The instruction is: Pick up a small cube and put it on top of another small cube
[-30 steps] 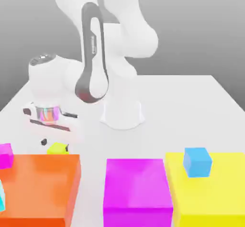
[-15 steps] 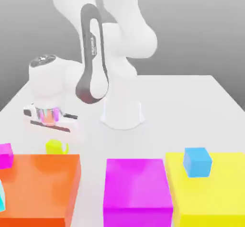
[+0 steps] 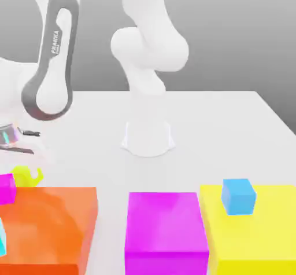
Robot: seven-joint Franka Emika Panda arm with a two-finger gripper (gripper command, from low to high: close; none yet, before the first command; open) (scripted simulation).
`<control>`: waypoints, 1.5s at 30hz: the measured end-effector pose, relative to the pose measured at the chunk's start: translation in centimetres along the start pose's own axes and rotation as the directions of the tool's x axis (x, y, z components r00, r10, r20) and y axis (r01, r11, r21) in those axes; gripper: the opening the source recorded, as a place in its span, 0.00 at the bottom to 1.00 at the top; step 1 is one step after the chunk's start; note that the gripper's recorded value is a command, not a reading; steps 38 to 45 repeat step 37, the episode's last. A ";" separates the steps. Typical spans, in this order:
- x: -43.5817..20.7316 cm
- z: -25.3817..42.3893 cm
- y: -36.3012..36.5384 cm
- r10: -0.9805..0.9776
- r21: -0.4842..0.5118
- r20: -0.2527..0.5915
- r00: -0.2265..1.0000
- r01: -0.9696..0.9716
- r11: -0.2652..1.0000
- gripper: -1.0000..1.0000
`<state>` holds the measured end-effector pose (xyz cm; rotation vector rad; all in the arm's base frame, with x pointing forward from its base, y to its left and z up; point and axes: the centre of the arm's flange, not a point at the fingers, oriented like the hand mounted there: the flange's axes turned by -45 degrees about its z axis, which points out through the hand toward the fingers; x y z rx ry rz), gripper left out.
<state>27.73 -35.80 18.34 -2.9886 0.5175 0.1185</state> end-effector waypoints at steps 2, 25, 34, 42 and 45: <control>0.8 -0.2 2.3 -0.002 0.001 0.017 1.000 0.002 1.000 0.00; 17.1 -12.6 -7.2 0.493 -0.077 -0.078 0.867 -0.498 0.864 0.00; 17.6 -8.6 -14.4 0.584 -0.015 -0.129 0.801 -0.591 0.807 1.00; 17.6 -8.6 -14.4 0.584 -0.015 -0.129 0.801 -0.591 0.807 1.00; 17.6 -8.6 -14.4 0.584 -0.015 -0.129 0.801 -0.591 0.807 1.00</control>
